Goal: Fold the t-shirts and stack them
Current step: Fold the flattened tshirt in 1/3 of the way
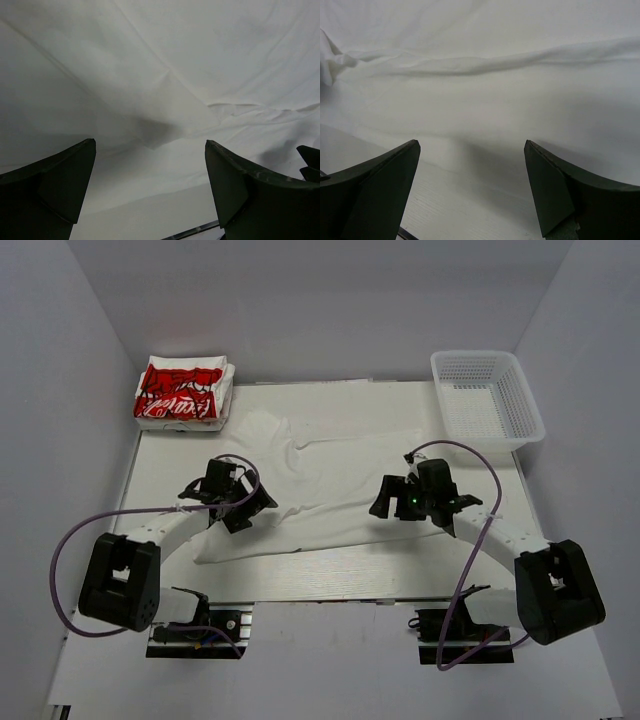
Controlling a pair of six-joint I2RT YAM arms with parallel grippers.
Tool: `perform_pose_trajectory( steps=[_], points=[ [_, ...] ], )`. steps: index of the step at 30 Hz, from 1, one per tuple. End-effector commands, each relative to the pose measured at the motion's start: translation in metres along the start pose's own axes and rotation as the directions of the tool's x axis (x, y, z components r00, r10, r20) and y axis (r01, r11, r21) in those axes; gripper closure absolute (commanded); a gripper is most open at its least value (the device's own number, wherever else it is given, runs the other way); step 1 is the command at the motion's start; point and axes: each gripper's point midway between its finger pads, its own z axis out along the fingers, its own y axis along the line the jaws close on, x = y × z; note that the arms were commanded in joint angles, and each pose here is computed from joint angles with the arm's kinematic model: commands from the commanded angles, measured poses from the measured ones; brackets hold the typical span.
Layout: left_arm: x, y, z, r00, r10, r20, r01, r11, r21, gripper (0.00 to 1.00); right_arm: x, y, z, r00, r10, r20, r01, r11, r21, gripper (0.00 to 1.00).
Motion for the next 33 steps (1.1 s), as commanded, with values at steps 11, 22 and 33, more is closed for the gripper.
perform_pose_trajectory(
  steps=[11, 22, 33],
  points=[
    [-0.048, -0.044, 0.031, 0.995, 0.042, 0.093, -0.046, 0.998, 0.040, 0.00, 0.048, 0.004, 0.021, 0.989, -0.018, -0.147, -0.001, 0.991, -0.130, 0.10],
    [-0.128, -0.125, 0.053, 0.963, 0.056, 0.264, -0.109, 0.976, 0.189, 0.00, 0.052, 0.000, 0.021, 0.988, -0.016, -0.153, -0.002, 0.994, -0.112, 0.10],
    [-0.196, -0.189, 0.068, 0.882, 0.247, 0.401, -0.346, 0.917, 0.198, 0.00, -0.005, -0.009, 0.003, 0.999, -0.043, -0.011, 0.043, 0.998, 0.050, 0.10]
  ],
)
